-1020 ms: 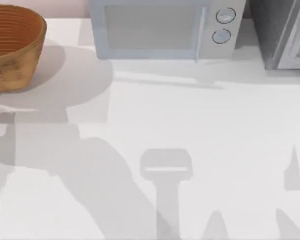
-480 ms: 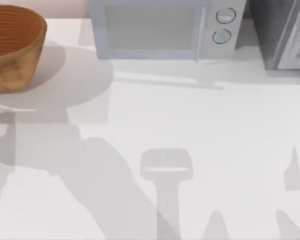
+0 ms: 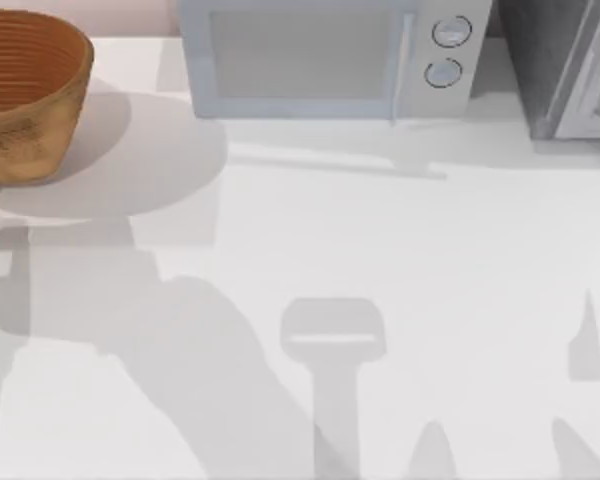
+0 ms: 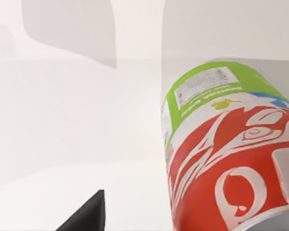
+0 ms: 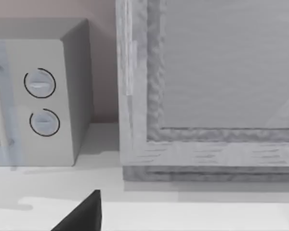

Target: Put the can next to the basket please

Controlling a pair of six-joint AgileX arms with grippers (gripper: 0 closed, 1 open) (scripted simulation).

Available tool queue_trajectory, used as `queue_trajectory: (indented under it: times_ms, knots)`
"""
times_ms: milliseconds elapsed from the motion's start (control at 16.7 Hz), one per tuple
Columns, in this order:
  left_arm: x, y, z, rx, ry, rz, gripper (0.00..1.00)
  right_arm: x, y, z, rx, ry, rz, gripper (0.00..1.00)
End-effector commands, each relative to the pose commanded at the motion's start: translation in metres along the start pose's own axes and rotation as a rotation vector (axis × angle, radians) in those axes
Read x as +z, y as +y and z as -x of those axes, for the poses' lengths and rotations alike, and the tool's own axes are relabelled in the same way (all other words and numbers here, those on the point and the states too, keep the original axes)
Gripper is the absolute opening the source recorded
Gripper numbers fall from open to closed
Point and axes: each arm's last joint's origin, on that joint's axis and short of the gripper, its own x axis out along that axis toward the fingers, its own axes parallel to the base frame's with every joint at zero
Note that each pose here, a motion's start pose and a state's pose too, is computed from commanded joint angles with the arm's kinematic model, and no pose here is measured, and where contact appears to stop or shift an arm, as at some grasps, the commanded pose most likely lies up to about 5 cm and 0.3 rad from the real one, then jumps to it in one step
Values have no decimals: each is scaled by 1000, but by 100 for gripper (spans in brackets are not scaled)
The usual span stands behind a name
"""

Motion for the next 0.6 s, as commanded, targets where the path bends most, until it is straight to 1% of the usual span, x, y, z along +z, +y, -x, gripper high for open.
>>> queue_trajectory:
  times_ms: [240,480,600]
  knots:
    - [-4,1,14,-1,23,1,100,0,0,0,0,0,0,100]
    - [2,-3,35,4,-6,-7,100,0,0,0,0,0,0,100]
    - [4,-3,37,5,-14,-9,100,0,0,0,0,0,0,100]
